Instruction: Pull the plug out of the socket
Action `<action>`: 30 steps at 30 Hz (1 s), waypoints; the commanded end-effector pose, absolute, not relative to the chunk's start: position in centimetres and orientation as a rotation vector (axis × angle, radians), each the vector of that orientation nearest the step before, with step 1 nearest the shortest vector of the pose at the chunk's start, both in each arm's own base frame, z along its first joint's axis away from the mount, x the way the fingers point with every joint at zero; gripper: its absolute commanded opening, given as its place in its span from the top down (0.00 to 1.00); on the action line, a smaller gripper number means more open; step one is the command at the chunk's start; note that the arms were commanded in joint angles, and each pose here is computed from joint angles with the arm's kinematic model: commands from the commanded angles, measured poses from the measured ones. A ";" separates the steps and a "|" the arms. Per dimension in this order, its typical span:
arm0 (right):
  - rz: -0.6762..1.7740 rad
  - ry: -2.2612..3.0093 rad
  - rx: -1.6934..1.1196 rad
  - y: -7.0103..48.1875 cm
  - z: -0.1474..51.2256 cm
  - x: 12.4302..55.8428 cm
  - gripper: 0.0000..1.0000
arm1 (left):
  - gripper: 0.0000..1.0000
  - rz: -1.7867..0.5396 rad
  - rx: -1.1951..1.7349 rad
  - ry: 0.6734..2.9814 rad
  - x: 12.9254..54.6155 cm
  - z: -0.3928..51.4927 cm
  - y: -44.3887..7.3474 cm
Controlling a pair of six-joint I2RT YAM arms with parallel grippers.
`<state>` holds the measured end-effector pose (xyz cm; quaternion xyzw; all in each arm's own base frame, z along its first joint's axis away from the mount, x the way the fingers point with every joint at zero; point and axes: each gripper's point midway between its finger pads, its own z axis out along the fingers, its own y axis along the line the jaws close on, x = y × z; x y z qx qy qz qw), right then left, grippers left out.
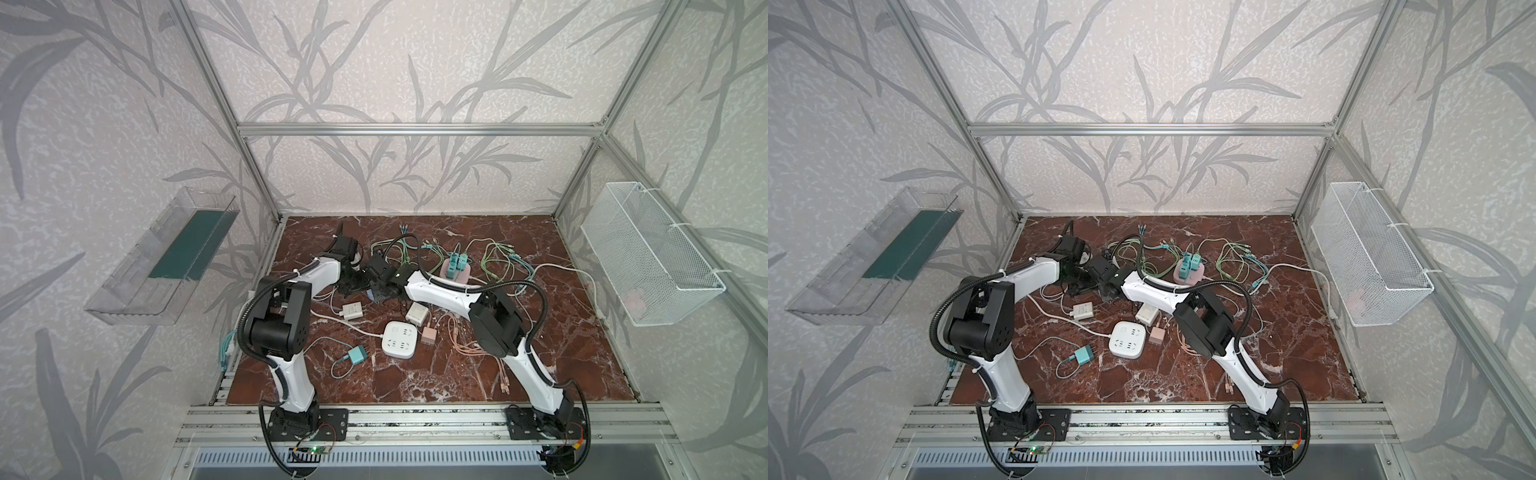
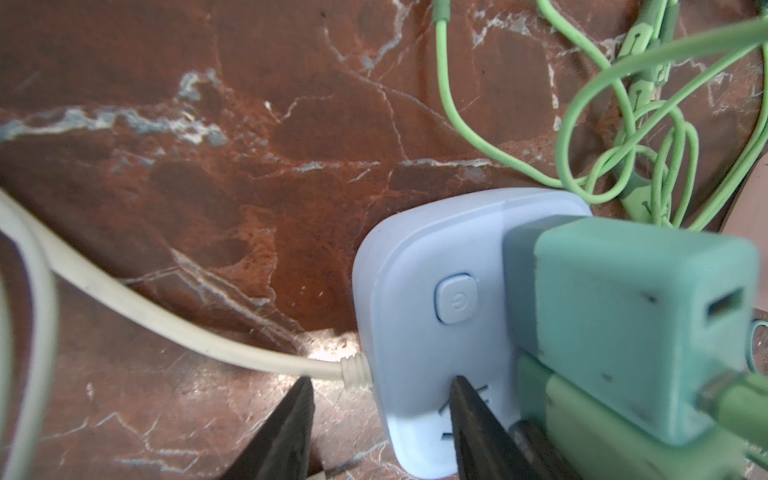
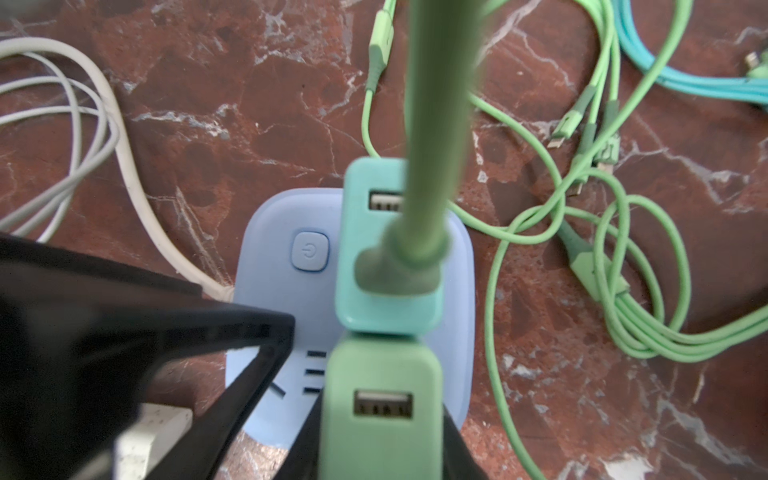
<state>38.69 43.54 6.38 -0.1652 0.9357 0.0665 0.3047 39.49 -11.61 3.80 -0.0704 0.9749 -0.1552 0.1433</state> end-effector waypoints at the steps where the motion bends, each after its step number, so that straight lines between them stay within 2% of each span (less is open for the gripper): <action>1: 0.262 2.379 -0.458 46.0 9.6 39.2 0.82 | 0.47 -0.297 -0.229 2.943 36.7 -0.1 -10.3; 30: 0.393 2.396 -0.510 44.7 12.7 37.7 0.80 | 0.47 -0.300 -0.249 2.922 36.5 0.6 -9.3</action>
